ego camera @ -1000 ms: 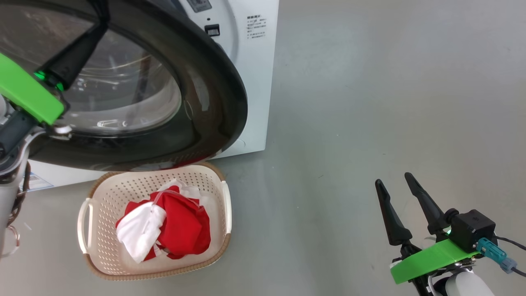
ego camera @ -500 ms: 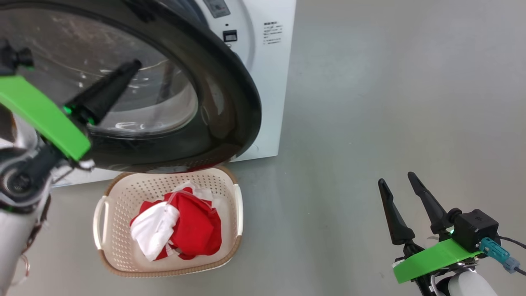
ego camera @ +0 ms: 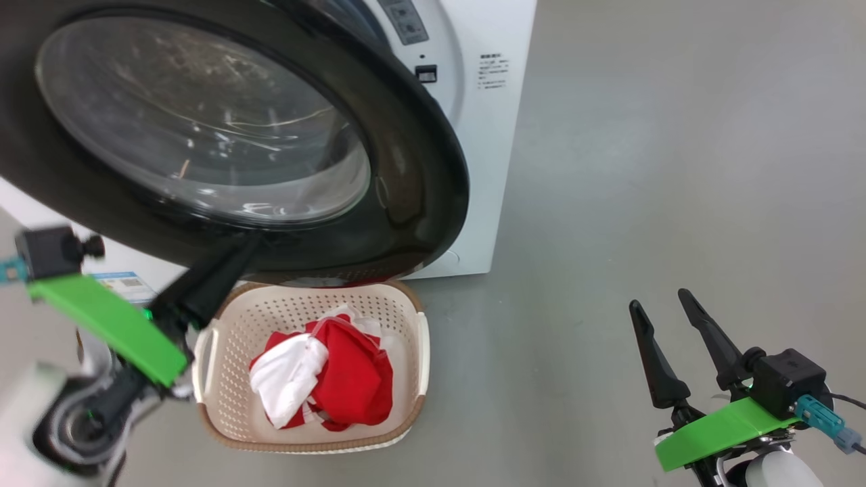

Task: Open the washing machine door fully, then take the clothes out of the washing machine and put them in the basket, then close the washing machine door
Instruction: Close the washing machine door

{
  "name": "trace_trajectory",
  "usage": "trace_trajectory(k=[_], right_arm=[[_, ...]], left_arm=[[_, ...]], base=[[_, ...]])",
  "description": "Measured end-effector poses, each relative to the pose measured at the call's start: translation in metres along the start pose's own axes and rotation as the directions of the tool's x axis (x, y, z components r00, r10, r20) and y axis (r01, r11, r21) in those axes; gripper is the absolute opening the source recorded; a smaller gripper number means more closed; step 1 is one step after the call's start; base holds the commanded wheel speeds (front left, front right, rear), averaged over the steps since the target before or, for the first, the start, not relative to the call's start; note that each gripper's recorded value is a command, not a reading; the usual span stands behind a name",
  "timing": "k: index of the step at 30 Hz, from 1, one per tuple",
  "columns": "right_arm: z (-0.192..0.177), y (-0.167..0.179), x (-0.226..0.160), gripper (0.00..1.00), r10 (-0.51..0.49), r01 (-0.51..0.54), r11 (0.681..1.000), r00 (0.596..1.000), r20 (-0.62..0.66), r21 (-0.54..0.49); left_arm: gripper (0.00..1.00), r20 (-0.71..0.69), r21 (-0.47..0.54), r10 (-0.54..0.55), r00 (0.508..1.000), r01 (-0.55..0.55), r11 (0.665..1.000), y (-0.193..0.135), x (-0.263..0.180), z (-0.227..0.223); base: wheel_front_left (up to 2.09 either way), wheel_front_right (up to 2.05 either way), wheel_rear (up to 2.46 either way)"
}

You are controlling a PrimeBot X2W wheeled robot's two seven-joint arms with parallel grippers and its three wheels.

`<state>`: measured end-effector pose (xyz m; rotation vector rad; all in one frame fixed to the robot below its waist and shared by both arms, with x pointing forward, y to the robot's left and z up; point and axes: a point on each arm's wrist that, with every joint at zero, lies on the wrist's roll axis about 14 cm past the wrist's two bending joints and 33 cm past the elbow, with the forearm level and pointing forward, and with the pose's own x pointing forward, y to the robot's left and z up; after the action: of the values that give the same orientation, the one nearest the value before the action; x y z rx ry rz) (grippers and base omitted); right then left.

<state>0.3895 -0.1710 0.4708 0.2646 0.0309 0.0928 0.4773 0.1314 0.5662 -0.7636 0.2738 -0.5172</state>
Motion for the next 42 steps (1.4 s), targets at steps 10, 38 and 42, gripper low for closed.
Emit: trace_trajectory(k=[10,38,42], right_arm=[[-0.005,0.01,0.001,1.0,0.033,-0.033,0.999,0.999,-0.016,0.002],[-0.003,-0.012,-0.02,1.0,-0.041,0.041,0.999,0.999,-0.014,-0.003],[-0.002,-0.015,-0.022,1.0,-0.049,0.049,0.999,0.999,-0.009,-0.004]], left_arm=[[1.0,0.061,-0.105,0.14,0.988,-0.133,0.986,0.041,-0.044,-0.033],[1.0,0.207,-0.072,0.431,0.878,-0.426,0.902,0.114,-0.113,-0.087],[1.0,0.22,0.01,0.435,0.873,-0.447,0.894,0.113,-0.115,-0.092]], base=[[0.0,0.0,0.0],[0.0,0.0,0.0],[0.0,0.0,0.0]])
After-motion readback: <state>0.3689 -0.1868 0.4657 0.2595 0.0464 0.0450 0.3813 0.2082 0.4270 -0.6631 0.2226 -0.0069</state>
